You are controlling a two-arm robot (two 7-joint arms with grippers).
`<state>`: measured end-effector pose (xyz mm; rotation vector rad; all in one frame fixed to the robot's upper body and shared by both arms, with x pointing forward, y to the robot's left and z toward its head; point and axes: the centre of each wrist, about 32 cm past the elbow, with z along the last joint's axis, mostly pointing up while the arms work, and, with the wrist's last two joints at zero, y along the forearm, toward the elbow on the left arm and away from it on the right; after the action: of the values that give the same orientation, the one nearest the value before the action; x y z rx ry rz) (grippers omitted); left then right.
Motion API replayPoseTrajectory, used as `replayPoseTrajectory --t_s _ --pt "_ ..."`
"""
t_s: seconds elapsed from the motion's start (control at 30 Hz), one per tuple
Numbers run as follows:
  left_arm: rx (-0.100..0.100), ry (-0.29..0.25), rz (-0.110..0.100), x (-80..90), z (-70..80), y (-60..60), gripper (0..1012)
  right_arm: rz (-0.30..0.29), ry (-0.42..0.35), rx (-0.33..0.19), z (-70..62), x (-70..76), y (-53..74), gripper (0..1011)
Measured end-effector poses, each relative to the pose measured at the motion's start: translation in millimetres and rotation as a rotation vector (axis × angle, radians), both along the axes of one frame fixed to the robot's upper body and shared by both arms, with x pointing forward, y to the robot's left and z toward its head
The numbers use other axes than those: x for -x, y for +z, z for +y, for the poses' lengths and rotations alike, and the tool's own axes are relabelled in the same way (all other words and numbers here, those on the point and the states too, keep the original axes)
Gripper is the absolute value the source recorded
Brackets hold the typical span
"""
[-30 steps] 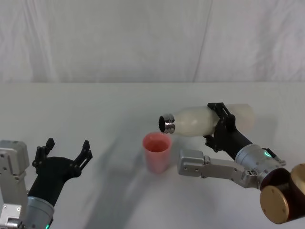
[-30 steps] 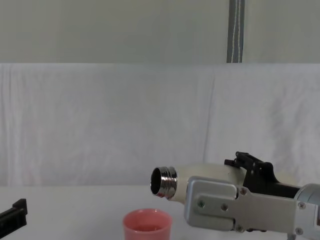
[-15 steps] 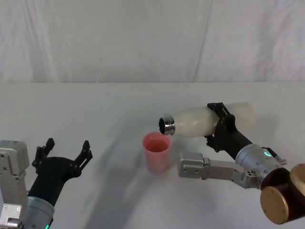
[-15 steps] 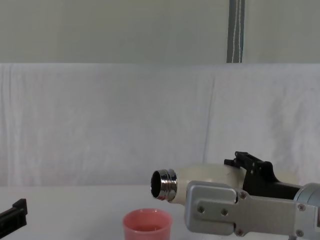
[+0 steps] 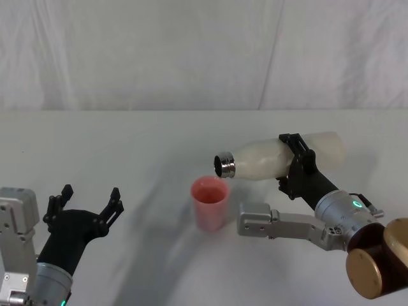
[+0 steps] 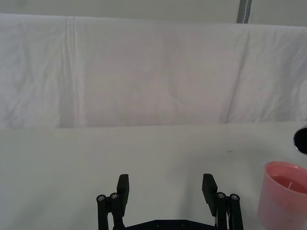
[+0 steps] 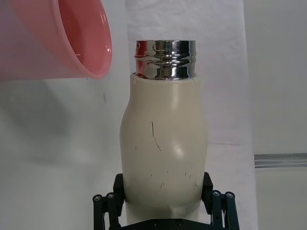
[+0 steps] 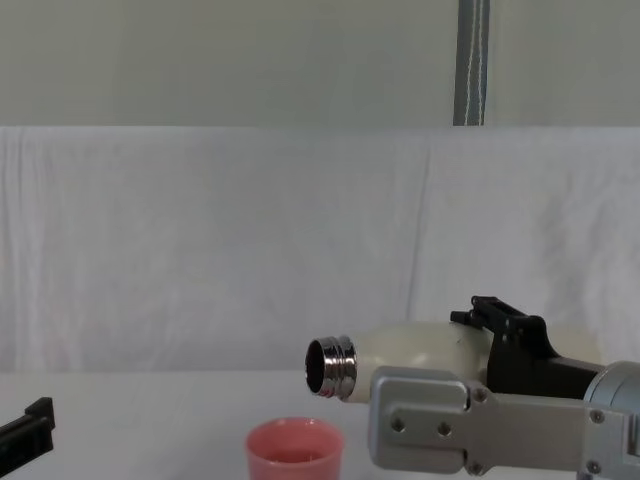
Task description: Grasp the thermos with one hand and pour water into the cup lid.
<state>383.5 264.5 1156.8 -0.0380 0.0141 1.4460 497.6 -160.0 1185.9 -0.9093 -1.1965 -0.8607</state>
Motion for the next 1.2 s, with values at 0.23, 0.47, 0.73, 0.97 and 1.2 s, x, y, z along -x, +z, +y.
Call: replayPoseTrajectory --t_s 0.23,0.47,0.73,0.97,1.2 --pt "0.0 0.0 0.0 0.0 0.0 0.0 1001 -0.007 0.004 0.017 0.0 -0.8 0.7 960" --pt "0.0 0.0 0.0 0.0 0.0 0.0 1001 -0.004 0.014 0.033 0.1 -1.0 0.6 960" --pt "0.0 0.0 0.0 0.0 0.0 0.0 1001 -0.008 0.018 0.048 -0.6 -1.2 1.1 960" --pt "0.0 0.0 0.0 0.0 0.0 0.0 1001 -0.015 0.02 0.064 -0.7 -1.2 1.1 960" --pt "0.0 0.0 0.0 0.0 0.0 0.0 1001 -0.022 0.022 0.077 -0.5 -1.8 2.2 960"
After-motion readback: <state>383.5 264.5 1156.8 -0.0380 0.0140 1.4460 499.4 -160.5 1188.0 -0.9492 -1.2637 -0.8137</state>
